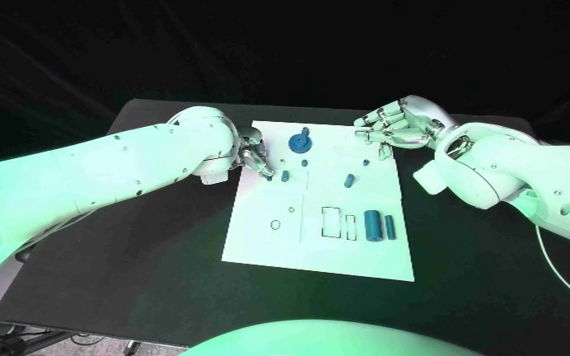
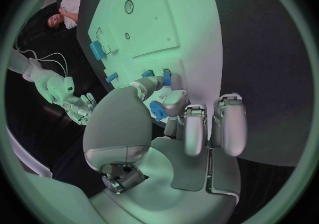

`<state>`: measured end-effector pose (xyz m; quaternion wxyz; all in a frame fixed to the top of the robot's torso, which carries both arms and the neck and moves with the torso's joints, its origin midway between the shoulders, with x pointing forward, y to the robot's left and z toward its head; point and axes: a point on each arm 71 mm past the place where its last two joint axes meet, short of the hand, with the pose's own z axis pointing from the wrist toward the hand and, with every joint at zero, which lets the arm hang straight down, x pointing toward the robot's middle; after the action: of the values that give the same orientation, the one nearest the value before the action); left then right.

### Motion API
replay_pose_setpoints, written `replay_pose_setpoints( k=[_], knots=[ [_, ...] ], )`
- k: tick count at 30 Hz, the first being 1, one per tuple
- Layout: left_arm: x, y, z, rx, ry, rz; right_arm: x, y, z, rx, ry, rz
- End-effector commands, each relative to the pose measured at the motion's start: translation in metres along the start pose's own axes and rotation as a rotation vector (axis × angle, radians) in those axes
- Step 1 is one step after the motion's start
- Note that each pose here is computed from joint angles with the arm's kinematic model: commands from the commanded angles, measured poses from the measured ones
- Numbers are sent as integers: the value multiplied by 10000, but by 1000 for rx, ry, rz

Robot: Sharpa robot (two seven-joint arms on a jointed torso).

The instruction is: Assemble the parts on the task board

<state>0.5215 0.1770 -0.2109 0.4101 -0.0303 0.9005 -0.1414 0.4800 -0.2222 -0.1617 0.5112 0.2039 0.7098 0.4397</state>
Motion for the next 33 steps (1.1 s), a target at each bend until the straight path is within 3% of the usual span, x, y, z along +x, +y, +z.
replay_pose_setpoints(
  k=[1, 33],
  knots=[
    [52, 35, 10, -27, 28, 26, 15, 0, 0, -4, 17, 4],
    [74, 38, 25, -38, 71, 39, 19, 0, 0, -5, 19, 6]
  ],
)
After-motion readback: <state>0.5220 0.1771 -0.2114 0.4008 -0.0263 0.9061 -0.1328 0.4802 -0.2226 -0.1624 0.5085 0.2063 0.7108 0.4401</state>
